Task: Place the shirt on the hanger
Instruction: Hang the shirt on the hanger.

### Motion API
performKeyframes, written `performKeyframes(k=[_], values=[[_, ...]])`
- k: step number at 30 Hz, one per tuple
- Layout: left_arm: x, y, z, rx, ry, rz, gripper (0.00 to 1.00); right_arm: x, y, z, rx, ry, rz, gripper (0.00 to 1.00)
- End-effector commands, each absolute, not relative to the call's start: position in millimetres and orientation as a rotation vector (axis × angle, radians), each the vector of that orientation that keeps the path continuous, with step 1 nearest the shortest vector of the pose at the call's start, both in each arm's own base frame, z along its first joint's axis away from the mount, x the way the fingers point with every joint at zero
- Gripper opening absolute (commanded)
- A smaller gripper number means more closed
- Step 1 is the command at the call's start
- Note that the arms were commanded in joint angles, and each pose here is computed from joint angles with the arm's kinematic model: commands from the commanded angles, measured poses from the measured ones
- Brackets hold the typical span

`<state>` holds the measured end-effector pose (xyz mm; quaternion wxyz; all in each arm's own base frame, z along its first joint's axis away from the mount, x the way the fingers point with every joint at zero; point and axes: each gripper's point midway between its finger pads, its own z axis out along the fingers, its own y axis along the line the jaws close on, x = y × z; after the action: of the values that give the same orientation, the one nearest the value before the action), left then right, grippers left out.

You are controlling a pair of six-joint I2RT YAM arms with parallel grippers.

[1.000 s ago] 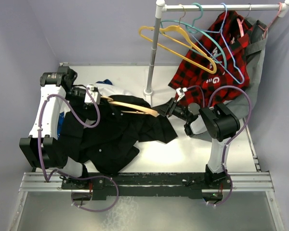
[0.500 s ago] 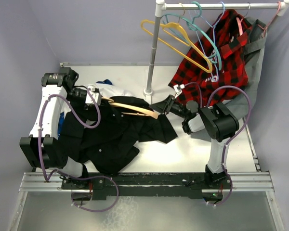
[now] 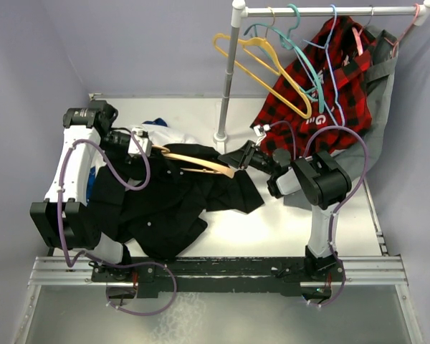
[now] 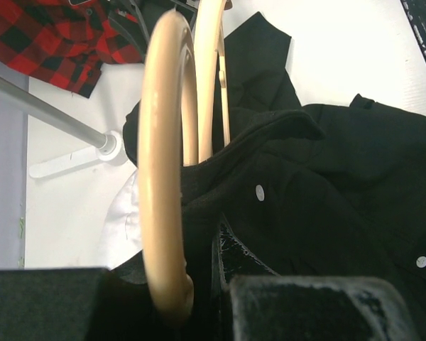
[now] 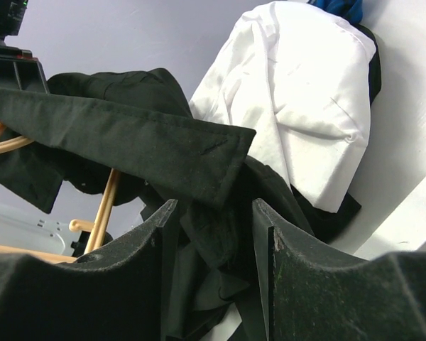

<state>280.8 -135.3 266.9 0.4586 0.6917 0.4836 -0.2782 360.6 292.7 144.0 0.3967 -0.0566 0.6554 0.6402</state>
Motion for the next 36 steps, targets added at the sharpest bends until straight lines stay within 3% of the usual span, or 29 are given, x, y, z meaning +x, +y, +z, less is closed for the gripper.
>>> performKeyframes(k=[1, 13, 14, 16, 23, 28, 31, 36], values=[[280.8, -141.1, 275.7, 1.684, 1.143, -0.699, 0.0, 346.2, 292.1, 195.8, -0.332, 1.366, 1.616, 0.47], [285.7, -140.4, 273.1, 1.685, 1.154, -0.705, 0.0, 344.0, 296.2, 194.7, -0.368, 1.373, 1.648, 0.34], [286.1, -140.5, 273.1, 1.685, 1.153, -0.705, 0.0, 344.6, 296.9, 194.0, -0.368, 1.377, 1.655, 0.28], [287.8, -139.7, 271.3, 1.692, 1.156, -0.702, 0.0, 344.9, 298.4, 194.9, -0.376, 1.377, 1.668, 0.01], [303.8, -126.0, 261.5, 1.68, 1.277, -0.705, 0.0, 344.2, 288.0, 205.4, -0.366, 1.339, 1.576, 0.0], [335.6, -114.0, 272.5, 1.536, 1.449, -0.569, 0.0, 354.0, 266.6, 195.4, -0.293, 1.367, 1.46, 0.0], [346.6, -106.3, 282.7, 1.504, 1.445, -0.436, 0.0, 355.9, 264.9, 190.4, -0.285, 1.386, 1.444, 0.0], [347.3, -106.8, 292.5, 1.458, 1.45, -0.426, 0.0, 361.7, 263.1, 183.5, -0.261, 1.405, 1.413, 0.0]])
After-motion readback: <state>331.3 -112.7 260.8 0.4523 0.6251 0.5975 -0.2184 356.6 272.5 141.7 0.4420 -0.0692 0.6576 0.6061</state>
